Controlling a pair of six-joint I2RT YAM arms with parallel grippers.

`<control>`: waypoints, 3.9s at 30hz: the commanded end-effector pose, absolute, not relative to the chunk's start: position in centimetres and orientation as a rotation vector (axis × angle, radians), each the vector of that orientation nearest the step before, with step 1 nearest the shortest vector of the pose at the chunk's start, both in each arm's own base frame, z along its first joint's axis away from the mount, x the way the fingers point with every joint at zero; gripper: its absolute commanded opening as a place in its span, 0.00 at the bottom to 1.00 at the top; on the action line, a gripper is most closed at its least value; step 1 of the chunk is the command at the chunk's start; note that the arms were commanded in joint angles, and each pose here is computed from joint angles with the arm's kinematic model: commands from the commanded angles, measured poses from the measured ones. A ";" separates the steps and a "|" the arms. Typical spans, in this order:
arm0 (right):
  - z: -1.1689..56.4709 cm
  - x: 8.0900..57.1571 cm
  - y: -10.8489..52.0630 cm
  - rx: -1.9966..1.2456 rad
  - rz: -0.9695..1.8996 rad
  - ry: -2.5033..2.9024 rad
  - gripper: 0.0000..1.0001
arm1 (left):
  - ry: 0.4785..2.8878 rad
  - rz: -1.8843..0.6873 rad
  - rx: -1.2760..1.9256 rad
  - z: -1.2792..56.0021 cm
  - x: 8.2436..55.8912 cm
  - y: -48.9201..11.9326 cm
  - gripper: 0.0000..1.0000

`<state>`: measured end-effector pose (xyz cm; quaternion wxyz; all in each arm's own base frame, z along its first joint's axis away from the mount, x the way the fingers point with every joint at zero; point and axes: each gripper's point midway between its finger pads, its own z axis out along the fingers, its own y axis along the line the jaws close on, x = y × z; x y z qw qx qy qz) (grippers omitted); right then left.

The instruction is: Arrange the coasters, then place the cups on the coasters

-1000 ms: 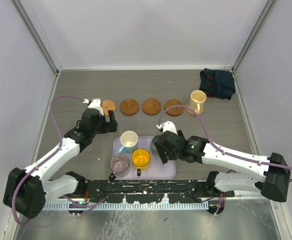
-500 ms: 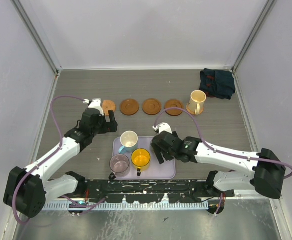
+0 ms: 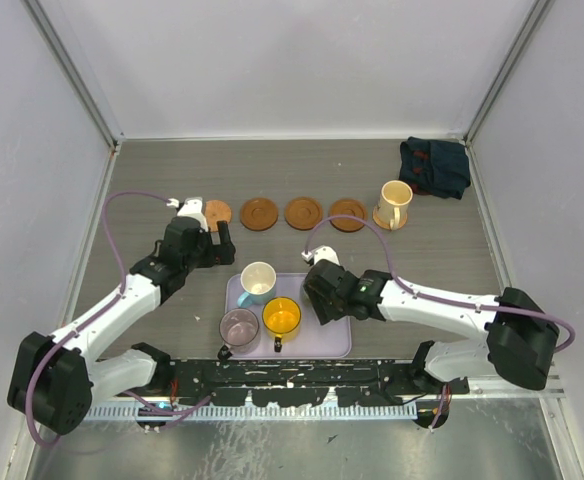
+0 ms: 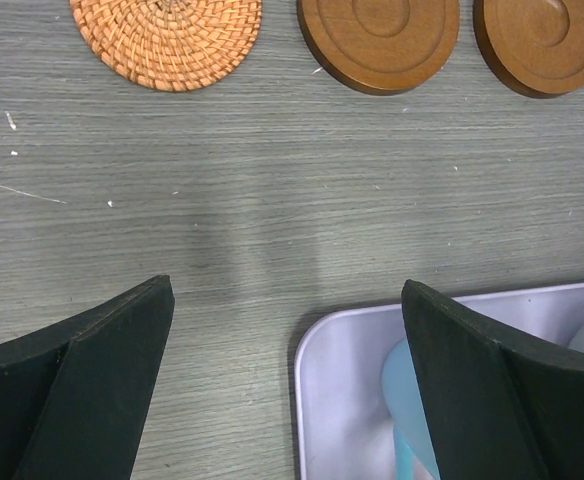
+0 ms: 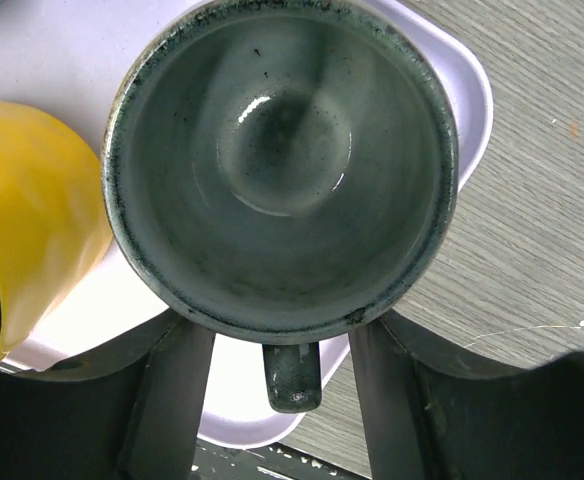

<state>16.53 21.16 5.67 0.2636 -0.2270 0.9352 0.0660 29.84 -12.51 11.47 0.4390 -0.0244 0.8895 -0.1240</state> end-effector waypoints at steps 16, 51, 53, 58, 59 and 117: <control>4.3 16.9 21.7 -0.591 0.173 2.571 0.34 | 2.172 -0.296 -0.069 12.1 30.6 -12.4 0.98; 15.1 24.3 20.0 -0.243 0.006 2.189 0.01 | 2.162 -0.290 -0.060 12.6 30.7 -12.4 0.98; 15.3 24.8 20.2 -0.230 0.006 2.178 0.01 | 2.163 -0.285 -0.057 12.6 30.8 -12.3 0.98; 15.3 24.8 21.0 -0.234 0.056 2.183 0.01 | 2.162 -0.274 -0.055 12.6 30.6 -12.1 0.98; 15.4 24.7 20.9 -0.227 0.063 2.181 0.01 | 2.162 -0.272 -0.056 12.6 30.6 -12.1 0.98; 13.5 42.8 14.6 0.041 0.049 1.844 0.01 | 2.180 -0.258 -0.028 11.4 32.2 -12.8 0.98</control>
